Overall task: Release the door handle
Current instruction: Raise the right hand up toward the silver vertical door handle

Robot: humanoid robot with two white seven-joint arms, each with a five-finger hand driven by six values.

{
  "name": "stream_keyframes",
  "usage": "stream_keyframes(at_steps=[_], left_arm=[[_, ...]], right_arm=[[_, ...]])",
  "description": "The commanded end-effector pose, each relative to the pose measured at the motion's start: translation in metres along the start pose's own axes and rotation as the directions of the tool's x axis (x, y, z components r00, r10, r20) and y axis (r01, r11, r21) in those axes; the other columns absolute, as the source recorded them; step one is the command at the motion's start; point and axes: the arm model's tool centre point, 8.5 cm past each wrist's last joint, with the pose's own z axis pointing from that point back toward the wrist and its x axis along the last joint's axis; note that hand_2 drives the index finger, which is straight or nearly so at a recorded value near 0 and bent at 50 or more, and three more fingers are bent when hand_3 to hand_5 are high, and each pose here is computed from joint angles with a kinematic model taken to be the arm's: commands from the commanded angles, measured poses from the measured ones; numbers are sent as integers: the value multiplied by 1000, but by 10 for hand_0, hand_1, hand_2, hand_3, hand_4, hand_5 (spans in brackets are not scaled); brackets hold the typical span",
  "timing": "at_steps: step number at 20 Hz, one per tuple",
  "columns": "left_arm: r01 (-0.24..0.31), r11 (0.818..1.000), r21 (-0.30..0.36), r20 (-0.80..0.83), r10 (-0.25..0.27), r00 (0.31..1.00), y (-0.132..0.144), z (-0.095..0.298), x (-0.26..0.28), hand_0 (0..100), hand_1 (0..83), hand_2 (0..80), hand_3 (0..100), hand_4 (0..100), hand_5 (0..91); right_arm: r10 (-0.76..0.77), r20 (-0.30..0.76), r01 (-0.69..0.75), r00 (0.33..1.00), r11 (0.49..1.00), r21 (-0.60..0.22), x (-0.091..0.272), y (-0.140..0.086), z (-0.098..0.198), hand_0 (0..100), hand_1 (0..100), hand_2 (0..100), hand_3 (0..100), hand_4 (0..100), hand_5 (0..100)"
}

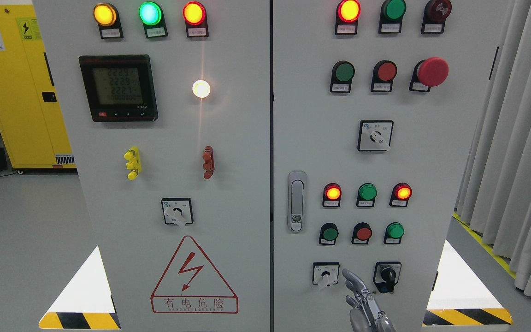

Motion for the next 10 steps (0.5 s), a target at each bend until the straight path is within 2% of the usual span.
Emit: stream_keyframes(at_steps=[1, 8, 9, 10], left_arm=[[0, 1000, 0, 1, 0, 1000, 0, 0, 0, 120, 556, 0, 0, 0, 0], [0, 1000, 0, 1, 0, 1000, 0, 0, 0, 120, 556, 0, 0, 0, 0], [0, 1000, 0, 1, 0, 1000, 0, 0, 0, 120, 556, 0, 0, 0, 0], [0, 1000, 0, -1, 0, 1000, 0, 0, 0, 120, 556, 0, 0, 0, 0]], right_arm=[[-3, -2, 3, 1000, 1000, -2, 0, 0, 0, 613, 61, 0, 0, 0, 0], [2, -7, -2, 1000, 1000, -13, 0, -1, 1, 600, 74, 0, 0, 0, 0], [20, -7, -20, 1000, 999, -25, 0, -2, 0, 585, 92, 0, 43, 66, 0], [52, -15, -53, 999, 998, -34, -1, -3, -1, 506, 177, 0, 159, 237, 31]])
